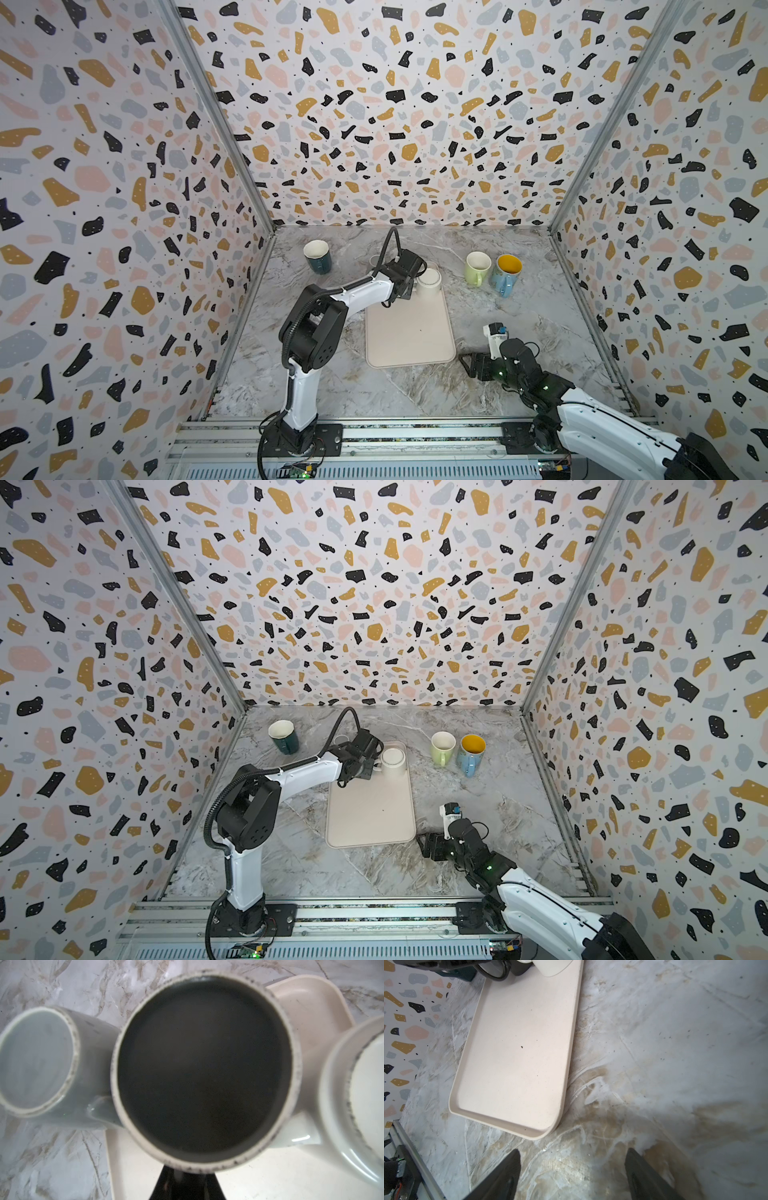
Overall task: Turn the mug right side up
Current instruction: Pick up the mug from the tray.
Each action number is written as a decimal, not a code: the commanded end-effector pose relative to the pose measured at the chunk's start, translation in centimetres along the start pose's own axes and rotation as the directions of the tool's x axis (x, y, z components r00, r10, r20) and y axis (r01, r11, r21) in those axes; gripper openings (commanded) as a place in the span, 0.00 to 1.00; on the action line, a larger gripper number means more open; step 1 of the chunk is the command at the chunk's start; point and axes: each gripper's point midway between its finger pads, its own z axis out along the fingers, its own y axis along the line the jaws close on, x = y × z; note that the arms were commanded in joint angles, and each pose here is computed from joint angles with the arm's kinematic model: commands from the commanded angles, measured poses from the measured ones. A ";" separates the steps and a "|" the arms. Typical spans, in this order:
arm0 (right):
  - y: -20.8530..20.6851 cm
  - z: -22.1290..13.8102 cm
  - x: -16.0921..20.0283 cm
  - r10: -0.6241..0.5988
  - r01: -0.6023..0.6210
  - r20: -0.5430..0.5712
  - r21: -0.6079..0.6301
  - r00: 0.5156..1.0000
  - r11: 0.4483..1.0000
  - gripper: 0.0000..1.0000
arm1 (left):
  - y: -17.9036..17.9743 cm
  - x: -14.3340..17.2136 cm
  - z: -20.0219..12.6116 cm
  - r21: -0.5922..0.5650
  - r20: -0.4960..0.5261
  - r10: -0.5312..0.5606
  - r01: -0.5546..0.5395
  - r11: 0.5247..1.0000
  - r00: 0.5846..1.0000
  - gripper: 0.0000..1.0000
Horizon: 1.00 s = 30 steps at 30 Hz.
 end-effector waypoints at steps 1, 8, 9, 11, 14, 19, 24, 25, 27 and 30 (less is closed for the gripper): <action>0.0 0.0 0.0 0.015 -0.015 0.003 -0.007 1.000 1.000 0.80 | 1.1 -0.9 -1.1 -0.018 0.044 -0.020 0.020 1.000 0.999 0.00; -0.1 0.1 0.2 0.022 -0.022 0.001 -0.007 1.000 1.000 0.81 | 1.9 0.9 -1.1 -0.038 0.021 -0.030 0.031 0.999 0.999 0.00; -0.2 0.1 0.3 0.022 -0.022 -0.001 -0.007 1.000 1.000 0.81 | 1.9 1.2 -1.2 -0.032 0.019 -0.030 0.031 0.999 0.999 0.00; -0.2 0.1 0.3 0.023 -0.023 -0.003 -0.005 1.000 1.000 0.82 | 2.0 2.0 -1.2 -0.023 0.011 -0.030 0.030 0.999 0.999 0.00; -0.4 0.1 0.4 0.028 -0.028 -0.006 0.000 1.000 1.000 0.82 | 2.1 3.1 -1.3 -0.011 -0.002 -0.032 0.032 0.999 0.999 0.00; -0.5 0.1 0.6 0.034 -0.034 -0.010 0.000 0.999 0.999 0.82 | 2.1 4.7 -1.5 0.016 -0.028 -0.035 0.036 0.999 0.999 0.00; -0.5 0.2 0.6 0.036 -0.036 -0.012 -0.001 0.999 0.999 0.82 | 2.0 5.8 -1.9 0.050 -0.041 -0.047 0.049 0.998 0.998 0.00; -0.4 0.2 0.6 0.036 -0.036 -0.011 -0.002 0.999 0.999 0.82 | 1.8 6.0 -2.0 0.060 -0.043 -0.048 0.050 0.997 0.998 0.00; -0.4 0.2 0.6 0.038 -0.038 -0.012 -0.005 0.999 0.999 0.82 | 1.6 6.6 -2.1 0.080 -0.054 -0.051 0.055 0.995 0.997 0.00; -0.5 0.3 0.8 0.044 -0.045 -0.017 -0.006 0.999 0.999 0.82 | 1.1 7.1 -2.3 0.115 -0.070 -0.049 0.057 0.992 0.996 0.00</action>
